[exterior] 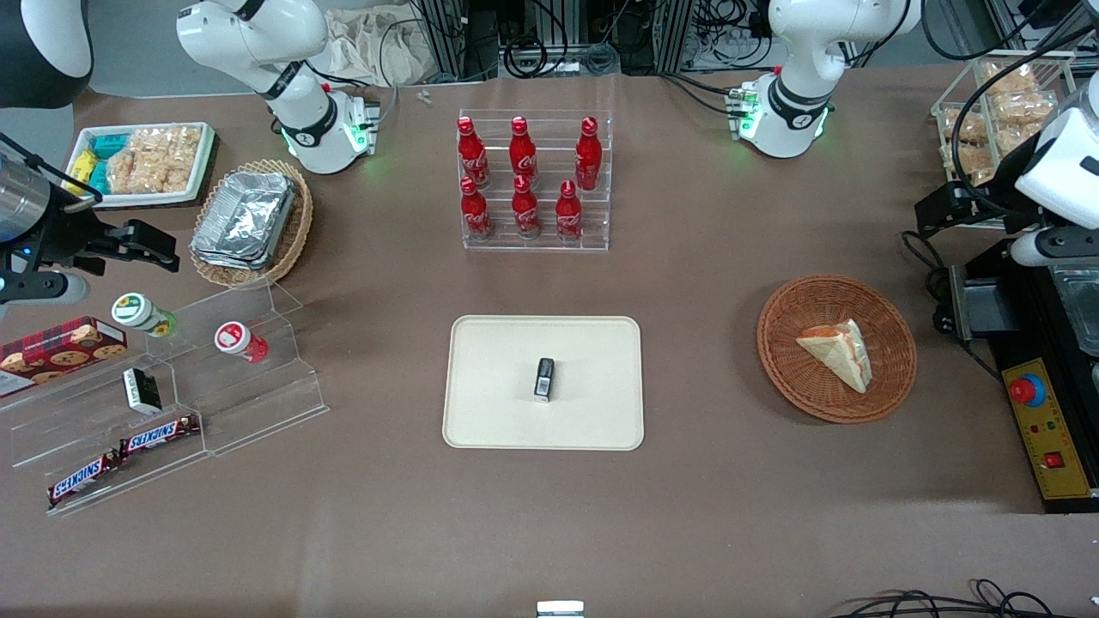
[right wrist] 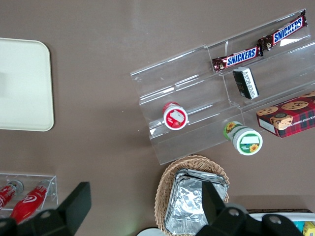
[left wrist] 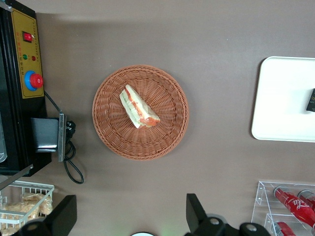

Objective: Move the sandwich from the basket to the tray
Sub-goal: 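Move the left gripper over the wicker basket toward the sandwich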

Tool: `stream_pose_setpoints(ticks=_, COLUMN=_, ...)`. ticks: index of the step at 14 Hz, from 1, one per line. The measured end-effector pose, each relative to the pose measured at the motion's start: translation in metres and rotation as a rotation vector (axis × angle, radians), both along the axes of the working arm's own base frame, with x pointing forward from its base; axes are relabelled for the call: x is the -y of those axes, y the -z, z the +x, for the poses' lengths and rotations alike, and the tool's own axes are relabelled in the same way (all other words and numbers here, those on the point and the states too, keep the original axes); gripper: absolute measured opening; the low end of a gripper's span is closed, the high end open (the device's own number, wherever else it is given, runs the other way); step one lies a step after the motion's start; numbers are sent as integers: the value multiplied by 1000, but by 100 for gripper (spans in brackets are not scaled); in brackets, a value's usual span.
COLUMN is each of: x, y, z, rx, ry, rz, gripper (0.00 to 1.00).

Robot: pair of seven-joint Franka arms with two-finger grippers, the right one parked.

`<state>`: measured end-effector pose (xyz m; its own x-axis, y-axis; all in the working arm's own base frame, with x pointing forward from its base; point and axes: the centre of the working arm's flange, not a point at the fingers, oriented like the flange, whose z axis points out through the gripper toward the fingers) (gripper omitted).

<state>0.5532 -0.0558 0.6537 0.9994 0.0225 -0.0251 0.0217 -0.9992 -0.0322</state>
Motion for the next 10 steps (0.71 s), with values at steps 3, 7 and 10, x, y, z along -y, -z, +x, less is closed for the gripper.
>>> stream_pose_setpoints(ticks=3, x=-2, y=1, z=0, rx=-3, ry=-7, rz=-16, gripper=100)
stream_pose_setpoints(ticks=7, x=-8, y=35, z=6, rx=-69, ry=-129, rz=-40, gripper=100)
stream_pose_setpoints(ticks=10, x=-21, y=104, z=18, rx=-103, ry=-333, rz=-24, gripper=100)
